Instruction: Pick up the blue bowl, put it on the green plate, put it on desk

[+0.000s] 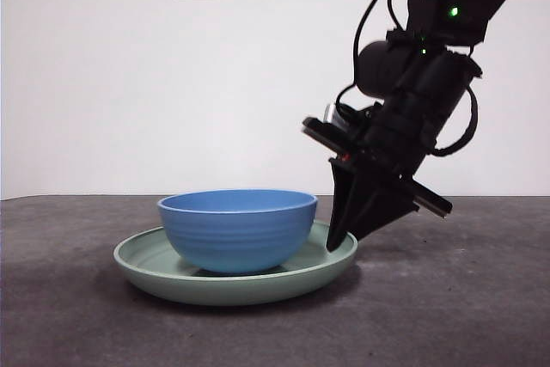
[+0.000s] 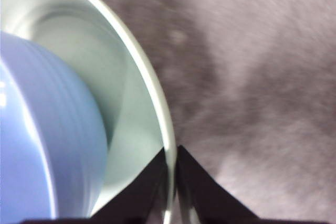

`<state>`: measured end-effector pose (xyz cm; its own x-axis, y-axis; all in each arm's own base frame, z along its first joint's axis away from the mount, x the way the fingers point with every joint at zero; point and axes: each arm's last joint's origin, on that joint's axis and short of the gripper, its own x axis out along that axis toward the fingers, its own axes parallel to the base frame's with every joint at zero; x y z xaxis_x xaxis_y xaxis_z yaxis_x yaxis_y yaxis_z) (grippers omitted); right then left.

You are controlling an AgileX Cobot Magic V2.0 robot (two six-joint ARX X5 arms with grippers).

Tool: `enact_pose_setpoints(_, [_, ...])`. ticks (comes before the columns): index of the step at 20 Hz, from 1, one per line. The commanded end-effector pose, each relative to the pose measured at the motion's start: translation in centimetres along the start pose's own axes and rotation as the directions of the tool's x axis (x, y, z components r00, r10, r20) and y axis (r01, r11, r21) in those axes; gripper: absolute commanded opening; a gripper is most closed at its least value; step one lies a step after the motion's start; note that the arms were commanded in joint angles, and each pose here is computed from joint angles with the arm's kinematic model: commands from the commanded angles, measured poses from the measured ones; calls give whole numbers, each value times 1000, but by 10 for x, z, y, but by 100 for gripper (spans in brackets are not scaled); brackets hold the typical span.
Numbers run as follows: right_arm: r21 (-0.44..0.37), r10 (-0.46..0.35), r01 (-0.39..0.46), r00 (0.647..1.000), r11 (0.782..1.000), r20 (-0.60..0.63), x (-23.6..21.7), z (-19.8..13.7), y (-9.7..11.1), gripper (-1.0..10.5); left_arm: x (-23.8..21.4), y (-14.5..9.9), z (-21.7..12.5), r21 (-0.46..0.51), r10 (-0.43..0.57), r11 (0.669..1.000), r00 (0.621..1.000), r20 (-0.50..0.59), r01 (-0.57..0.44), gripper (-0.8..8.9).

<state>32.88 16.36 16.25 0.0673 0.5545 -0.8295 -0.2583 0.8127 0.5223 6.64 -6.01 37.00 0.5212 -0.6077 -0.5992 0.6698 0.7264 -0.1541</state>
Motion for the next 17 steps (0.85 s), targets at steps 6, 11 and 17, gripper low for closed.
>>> enact_pose_setpoints(6, [-21,2,-2,1000,1000,20,-1,7,0,277,-1,-1,1,6,-10,1000,1000,0,10,617])
enact_pose_setpoints(11, [-27,-154,157,983,987,101,-43,21,7,279,-1,-1,1,7,-10,1000,1000,1,10,617])
enact_pose_setpoints(17, [-84,-201,219,963,972,180,-115,21,47,521,-1,-1,1,7,-10,1000,1000,1,10,617])
